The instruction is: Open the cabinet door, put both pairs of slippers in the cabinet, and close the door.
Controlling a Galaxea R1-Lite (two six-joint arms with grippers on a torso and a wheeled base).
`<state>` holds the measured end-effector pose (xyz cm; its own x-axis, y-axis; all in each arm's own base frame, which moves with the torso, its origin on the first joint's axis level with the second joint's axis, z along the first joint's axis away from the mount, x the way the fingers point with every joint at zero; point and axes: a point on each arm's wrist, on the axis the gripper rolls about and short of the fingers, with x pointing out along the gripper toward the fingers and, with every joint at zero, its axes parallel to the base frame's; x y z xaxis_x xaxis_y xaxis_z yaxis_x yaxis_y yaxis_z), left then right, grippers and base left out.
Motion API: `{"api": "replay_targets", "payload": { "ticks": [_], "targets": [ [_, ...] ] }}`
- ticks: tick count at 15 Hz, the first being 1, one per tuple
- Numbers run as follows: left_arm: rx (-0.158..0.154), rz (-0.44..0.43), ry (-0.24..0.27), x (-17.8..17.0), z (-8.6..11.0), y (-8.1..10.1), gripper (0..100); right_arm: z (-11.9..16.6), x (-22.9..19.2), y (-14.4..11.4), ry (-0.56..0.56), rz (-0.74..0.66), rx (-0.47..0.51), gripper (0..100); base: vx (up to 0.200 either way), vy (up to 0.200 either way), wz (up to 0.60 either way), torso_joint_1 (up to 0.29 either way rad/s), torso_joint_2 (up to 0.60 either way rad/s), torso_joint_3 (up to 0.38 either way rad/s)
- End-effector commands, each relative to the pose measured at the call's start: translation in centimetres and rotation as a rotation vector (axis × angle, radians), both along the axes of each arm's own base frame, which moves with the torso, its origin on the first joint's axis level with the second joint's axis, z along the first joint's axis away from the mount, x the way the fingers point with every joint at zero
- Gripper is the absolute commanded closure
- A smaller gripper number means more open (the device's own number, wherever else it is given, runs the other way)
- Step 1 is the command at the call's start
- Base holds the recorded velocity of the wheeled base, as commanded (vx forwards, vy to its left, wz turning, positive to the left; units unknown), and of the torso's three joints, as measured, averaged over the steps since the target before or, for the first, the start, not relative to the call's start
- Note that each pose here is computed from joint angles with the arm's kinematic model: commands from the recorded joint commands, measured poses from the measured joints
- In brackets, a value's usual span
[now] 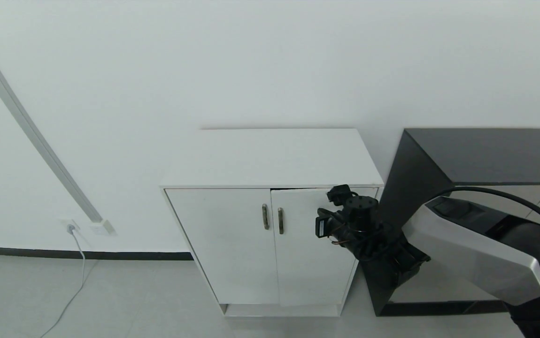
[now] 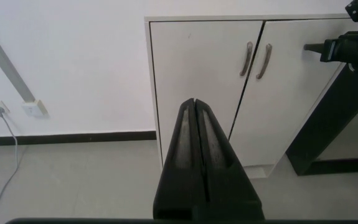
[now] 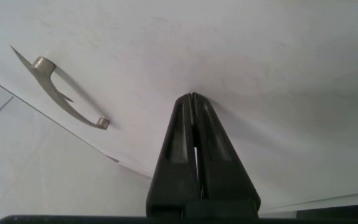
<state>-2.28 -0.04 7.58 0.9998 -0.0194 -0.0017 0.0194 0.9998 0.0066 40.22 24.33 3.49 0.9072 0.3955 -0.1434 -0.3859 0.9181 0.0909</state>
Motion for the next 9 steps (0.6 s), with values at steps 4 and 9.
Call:
{"api": "replay_targets", "payload": {
  "ticks": [4,9],
  "targets": [
    [0.0,-0.001,0.0,0.0,0.0,0.0,100,0.0,0.8,-0.3,0.0,-0.014,0.0,100,0.0,0.0,0.0,0.0,0.0,0.0],
    [0.0,-0.001,0.0,0.0,0.0,0.0,100,0.1,1.3,-0.7,-0.01,-0.029,0.002,100,0.0,0.0,0.0,0.0,0.0,0.0]
  ]
}}
